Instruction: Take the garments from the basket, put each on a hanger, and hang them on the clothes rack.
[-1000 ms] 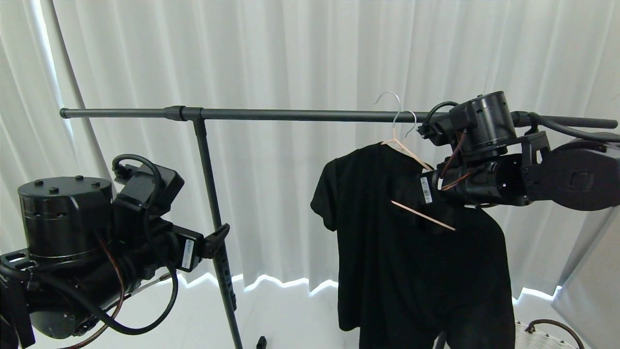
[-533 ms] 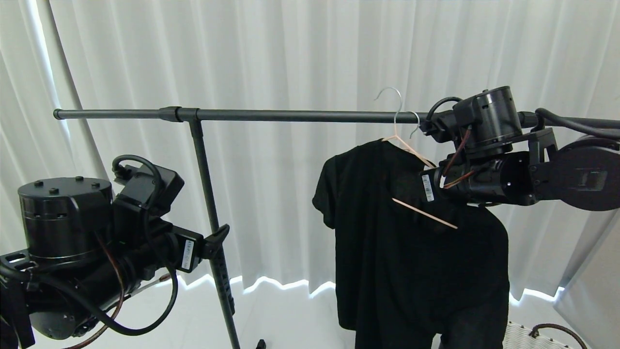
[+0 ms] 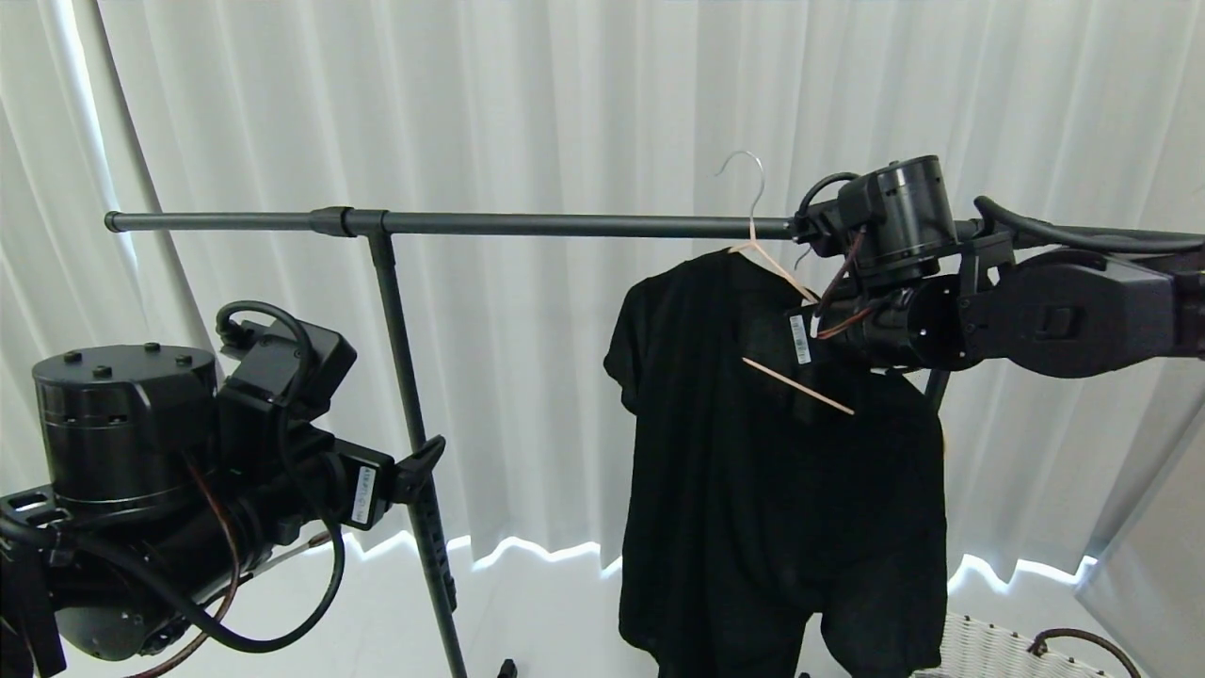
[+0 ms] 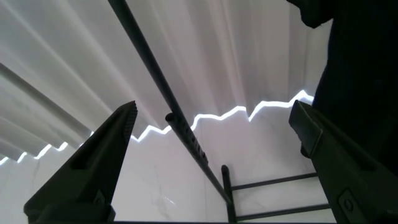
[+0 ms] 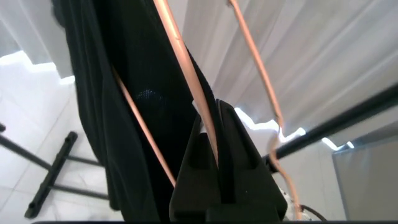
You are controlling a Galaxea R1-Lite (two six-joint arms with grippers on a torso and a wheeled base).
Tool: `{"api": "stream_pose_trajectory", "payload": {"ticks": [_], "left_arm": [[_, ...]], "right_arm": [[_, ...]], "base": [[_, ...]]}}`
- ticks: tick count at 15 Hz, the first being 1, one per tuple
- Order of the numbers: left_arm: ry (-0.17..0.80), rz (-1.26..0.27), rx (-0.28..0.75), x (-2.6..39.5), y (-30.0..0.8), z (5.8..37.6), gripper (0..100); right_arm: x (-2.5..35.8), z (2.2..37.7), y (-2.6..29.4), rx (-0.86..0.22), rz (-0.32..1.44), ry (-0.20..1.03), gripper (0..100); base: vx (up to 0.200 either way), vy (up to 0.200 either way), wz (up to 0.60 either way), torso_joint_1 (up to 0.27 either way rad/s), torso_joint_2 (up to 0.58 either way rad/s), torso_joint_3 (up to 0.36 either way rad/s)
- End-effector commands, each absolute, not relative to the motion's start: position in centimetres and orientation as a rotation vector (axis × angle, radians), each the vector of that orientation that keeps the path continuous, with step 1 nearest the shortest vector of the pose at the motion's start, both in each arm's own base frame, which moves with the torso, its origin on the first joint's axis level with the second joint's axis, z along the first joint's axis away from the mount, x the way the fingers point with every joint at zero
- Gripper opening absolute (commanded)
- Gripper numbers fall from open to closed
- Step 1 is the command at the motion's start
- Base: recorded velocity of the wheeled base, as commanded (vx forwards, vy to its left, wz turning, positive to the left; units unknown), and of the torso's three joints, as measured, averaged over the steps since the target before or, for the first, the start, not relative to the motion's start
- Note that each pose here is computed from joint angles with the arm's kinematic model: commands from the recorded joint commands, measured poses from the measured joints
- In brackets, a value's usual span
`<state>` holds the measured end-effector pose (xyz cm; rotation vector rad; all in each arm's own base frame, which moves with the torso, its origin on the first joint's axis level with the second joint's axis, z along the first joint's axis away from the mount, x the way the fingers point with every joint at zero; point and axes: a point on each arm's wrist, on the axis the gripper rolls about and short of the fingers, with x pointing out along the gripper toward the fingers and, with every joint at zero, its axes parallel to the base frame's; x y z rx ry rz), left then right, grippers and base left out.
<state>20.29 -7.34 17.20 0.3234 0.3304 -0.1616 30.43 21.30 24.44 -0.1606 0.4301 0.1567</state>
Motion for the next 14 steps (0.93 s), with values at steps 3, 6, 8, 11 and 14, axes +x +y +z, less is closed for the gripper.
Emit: {"api": "stream_pose_trajectory", "payload": {"ticks": [3,6,8,11,14], "left_arm": [[0.332,-0.161,0.323,20.2,-7.3,17.1,100],[0.346,-0.163,0.327,20.0,-7.2,16.8,100],[0.344,-0.163,0.327,20.0,-7.2,16.8,100],[0.344,-0.163,0.327,19.9,-7.2,16.8,100],[0.347,-0.163,0.328,19.7,-7.1,16.7,100]], "right_arm": [[32.1,22.7,22.6,-0.180,0.155,0.458,0],[32.8,21.4,22.9,-0.196,0.148,0.487,0],[33.2,20.7,22.9,-0.203,0.139,0.502,0],[33.6,20.3,22.8,-0.207,0.133,0.512,0],[33.6,20.3,22.8,-0.206,0.133,0.509,0]], "base": [[0.000,0.000,0.00,0.000,0.00,0.000],[0.000,0.000,0.00,0.000,0.00,0.000],[0.000,0.000,0.00,0.000,0.00,0.000],[0.000,0.000,0.00,0.000,0.00,0.000],[0.000,0.000,0.00,0.000,0.00,0.000]]}}
